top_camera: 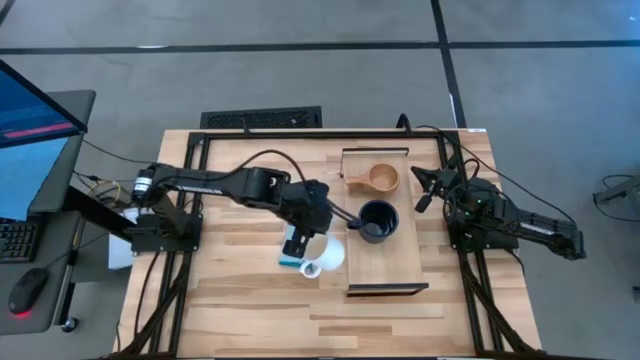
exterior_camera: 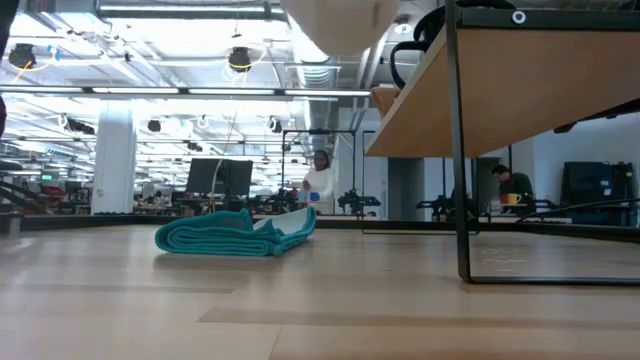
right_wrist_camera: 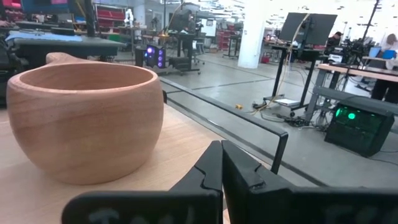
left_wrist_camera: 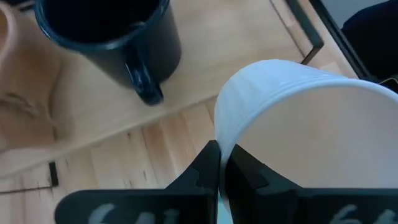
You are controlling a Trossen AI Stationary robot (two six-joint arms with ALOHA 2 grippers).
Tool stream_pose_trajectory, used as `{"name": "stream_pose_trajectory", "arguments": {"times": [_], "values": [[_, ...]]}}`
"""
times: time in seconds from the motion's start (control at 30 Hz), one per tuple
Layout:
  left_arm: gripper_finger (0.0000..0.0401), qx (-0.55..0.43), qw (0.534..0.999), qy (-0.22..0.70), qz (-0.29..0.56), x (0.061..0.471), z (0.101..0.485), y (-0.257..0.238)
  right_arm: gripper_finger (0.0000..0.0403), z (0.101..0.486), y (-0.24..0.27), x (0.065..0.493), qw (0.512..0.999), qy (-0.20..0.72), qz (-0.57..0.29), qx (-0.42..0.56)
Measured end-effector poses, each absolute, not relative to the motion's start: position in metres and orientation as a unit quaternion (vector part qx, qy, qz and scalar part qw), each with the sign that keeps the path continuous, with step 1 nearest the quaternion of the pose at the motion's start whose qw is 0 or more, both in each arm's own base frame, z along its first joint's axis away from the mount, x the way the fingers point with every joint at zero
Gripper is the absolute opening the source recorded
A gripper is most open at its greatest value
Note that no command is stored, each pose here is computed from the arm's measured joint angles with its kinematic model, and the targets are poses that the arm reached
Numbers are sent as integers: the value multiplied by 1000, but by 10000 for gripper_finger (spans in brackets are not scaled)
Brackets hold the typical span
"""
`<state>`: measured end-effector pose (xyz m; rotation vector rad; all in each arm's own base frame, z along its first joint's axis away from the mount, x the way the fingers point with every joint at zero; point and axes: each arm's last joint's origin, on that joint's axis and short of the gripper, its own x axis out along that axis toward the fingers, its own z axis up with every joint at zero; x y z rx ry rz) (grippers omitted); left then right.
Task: Stack small to large cups/mugs on shelf
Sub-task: Put the white mug on the shelf
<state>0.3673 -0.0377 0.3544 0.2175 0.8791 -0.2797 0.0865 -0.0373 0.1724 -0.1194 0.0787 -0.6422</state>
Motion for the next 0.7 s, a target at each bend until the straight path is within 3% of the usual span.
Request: {"name": "stream_pose_trajectory", "arguments": {"times": [0.23, 0.5, 0.7], "values": [[0, 141, 891, 399, -163, 368, 375, -53, 23, 172, -37, 86, 946, 39, -315, -59], [0, 180, 884, 395, -176, 372, 371, -62, 22, 172, -37, 86, 946, 39, -316, -58], [0, 161, 849, 471, -177, 373, 349, -63, 24, 172, -37, 86, 947, 36, -316, -50]]}}
